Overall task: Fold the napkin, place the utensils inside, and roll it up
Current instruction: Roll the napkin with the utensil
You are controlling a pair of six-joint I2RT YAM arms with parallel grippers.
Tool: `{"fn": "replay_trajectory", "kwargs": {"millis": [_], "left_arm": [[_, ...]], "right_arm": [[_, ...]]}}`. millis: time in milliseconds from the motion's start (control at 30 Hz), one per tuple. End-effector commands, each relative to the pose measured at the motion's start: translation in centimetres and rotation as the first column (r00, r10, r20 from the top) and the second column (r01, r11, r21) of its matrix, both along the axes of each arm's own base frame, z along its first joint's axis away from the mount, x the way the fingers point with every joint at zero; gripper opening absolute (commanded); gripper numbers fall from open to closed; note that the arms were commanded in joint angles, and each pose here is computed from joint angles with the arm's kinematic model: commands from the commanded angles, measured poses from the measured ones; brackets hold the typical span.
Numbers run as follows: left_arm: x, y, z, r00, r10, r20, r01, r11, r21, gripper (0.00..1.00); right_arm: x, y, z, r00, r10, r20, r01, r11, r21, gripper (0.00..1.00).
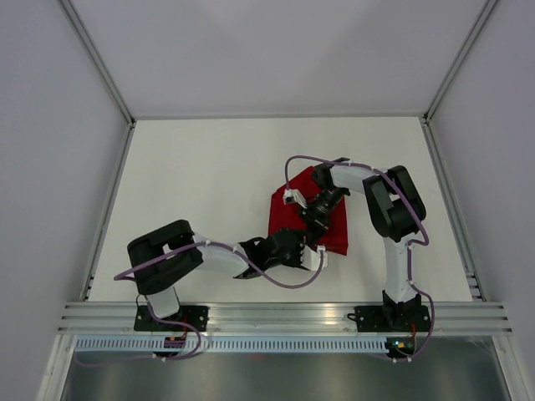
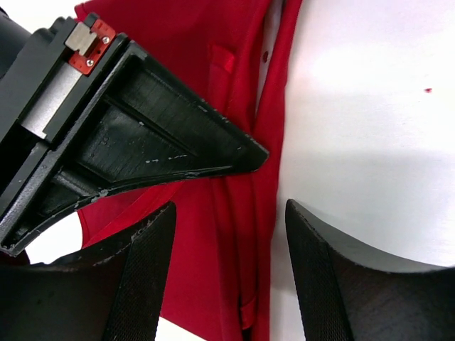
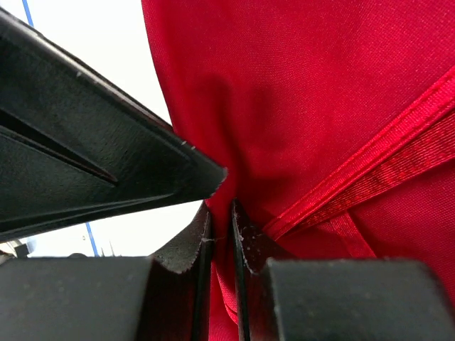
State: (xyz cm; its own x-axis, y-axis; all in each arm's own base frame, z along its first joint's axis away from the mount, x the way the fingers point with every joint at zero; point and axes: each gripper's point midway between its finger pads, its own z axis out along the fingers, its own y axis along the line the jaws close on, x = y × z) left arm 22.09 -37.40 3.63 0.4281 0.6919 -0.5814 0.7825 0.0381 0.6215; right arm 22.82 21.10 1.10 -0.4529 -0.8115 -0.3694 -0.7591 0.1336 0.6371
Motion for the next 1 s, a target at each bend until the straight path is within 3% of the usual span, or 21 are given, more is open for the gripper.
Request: {"fn": "replay_trajectory", "kwargs": {"millis": [0, 333, 667, 867, 967], "left_arm": [[0.1, 0.0, -1.0, 0.999, -0.014, -0.052, 0.016, 0.999, 0.041, 0.68], [-0.6, 0.4, -3.7, 0.981, -0.025, -0.19, 0.051, 0.99, 0.133, 0.59], [-1.4, 0.5, -5.1, 0.962, 0.001, -0.272, 0.045, 0.985, 0.164, 0.24], [-2.2, 0.1, -5.3, 0.936, 0.032, -0.35, 0.025, 0.987, 0.159, 0.07], [-2.8, -0.1, -5.4, 0.911, 0.057, -0.409, 0.007, 0.988, 0.153, 0.02]], "right_arm": [[1.9, -2.8, -5.8, 0.986, 0.108, 0.131, -0.089, 0.986, -0.14, 0.01], [2.0, -2.9, -5.8, 0.986, 0.104, 0.128, -0.086, 0.987, -0.139, 0.01], [2.2, -2.9, -5.7, 0.986, 0.096, 0.134, -0.077, 0.987, -0.138, 0.01], [2.6, -3.0, -5.5, 0.985, 0.082, 0.151, -0.061, 0.988, -0.139, 0.01], [3.1, -2.9, -5.2, 0.983, 0.067, 0.172, -0.044, 0.99, -0.134, 0.06]]}}
